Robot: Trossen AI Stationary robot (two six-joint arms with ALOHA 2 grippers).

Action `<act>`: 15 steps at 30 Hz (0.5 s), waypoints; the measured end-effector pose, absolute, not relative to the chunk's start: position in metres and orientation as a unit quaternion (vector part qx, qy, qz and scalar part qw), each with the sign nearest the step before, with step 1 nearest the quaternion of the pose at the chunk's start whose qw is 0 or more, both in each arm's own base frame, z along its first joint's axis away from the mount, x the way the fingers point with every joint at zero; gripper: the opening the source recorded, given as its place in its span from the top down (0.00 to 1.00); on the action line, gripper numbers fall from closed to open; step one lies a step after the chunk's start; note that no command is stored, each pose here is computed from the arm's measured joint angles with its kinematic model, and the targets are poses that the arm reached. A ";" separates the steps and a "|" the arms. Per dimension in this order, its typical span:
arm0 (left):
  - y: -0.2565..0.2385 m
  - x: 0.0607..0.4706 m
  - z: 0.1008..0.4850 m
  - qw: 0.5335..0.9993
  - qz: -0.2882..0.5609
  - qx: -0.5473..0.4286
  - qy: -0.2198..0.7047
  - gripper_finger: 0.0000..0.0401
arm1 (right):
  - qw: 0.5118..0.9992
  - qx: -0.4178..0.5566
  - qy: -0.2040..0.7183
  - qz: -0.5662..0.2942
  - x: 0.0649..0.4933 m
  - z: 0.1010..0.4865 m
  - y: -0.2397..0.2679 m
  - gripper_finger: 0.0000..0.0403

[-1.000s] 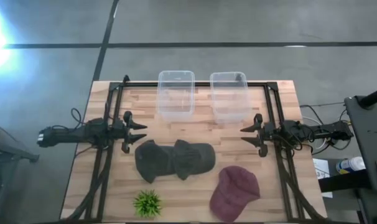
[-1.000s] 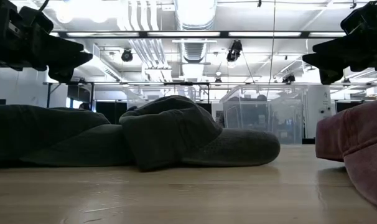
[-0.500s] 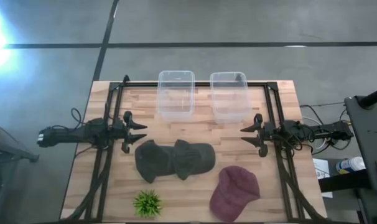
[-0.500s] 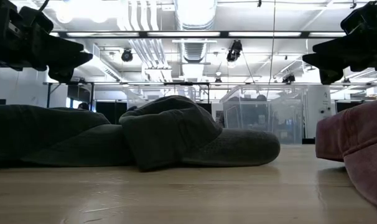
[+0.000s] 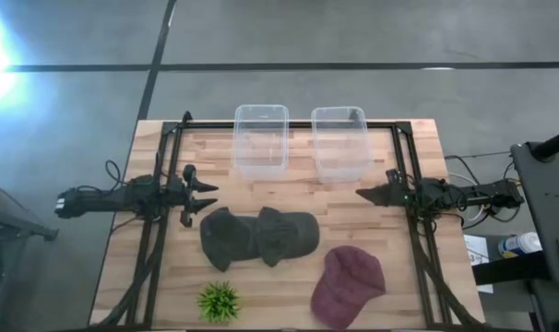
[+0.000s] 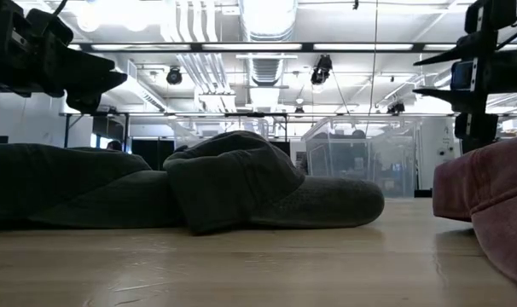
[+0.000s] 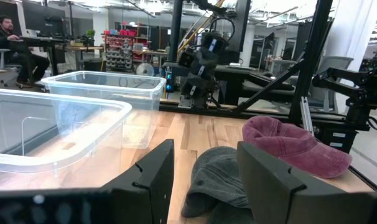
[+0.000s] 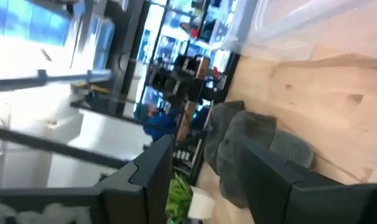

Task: Pick & Place hat
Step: Adjust the red cap

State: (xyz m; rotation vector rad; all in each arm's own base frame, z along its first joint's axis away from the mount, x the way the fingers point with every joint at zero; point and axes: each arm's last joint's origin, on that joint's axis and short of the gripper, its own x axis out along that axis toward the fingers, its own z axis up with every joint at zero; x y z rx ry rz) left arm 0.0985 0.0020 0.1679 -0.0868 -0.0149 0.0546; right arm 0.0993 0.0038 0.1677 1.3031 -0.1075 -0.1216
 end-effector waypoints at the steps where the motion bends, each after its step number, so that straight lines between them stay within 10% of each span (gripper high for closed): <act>1: 0.002 0.098 0.168 0.999 0.027 -0.043 -0.007 0.58 | 0.791 0.607 -0.054 -0.060 0.099 0.168 0.003 0.59; 15: 0.002 0.098 0.168 0.999 0.027 -0.043 -0.007 0.58 | 0.733 0.666 -0.139 0.024 0.101 0.194 0.007 0.59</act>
